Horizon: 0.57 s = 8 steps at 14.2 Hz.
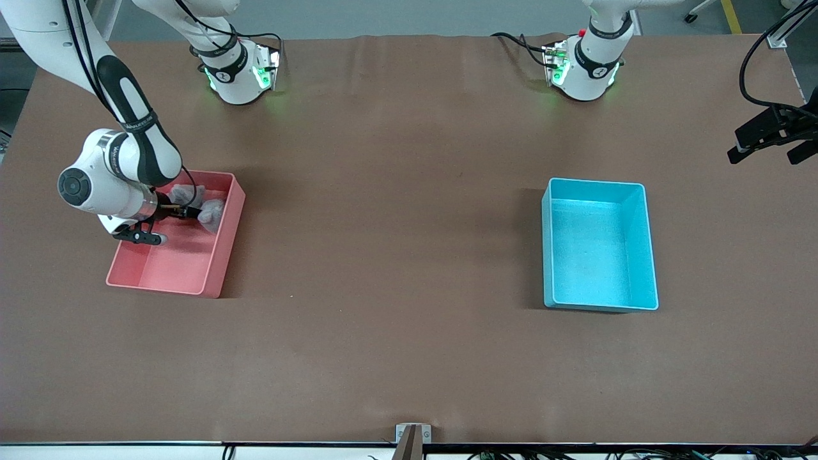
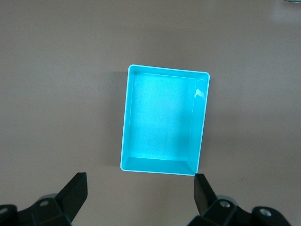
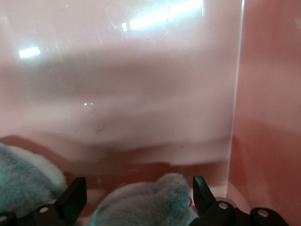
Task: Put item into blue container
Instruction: 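Close the right gripper on the first grey plush toy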
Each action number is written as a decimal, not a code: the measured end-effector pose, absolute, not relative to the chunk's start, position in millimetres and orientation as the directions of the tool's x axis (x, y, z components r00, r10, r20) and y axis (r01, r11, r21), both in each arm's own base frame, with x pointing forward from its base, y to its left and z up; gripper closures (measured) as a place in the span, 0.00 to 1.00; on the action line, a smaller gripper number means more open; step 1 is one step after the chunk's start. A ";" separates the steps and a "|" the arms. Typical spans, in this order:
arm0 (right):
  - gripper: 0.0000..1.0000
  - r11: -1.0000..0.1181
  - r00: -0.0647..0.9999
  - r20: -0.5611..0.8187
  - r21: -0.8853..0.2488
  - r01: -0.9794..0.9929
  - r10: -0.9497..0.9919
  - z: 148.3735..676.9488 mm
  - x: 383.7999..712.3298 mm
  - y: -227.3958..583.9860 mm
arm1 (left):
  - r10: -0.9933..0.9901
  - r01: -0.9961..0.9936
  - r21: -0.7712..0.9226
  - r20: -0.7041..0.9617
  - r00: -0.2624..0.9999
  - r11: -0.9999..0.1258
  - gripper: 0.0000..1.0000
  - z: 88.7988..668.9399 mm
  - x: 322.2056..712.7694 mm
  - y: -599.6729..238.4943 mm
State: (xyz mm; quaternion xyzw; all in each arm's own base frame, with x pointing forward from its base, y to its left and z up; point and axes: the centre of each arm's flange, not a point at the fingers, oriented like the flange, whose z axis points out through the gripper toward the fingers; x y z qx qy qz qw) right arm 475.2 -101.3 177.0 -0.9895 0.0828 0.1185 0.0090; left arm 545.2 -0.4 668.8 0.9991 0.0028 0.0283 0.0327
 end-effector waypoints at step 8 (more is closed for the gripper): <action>0.00 -0.980 0.920 -0.349 -0.021 -0.197 -0.177 173.8 464.4 -96.6 | 0.008 0.004 0.066 0.056 0.998 -0.998 0.00 668.8 545.2 -0.4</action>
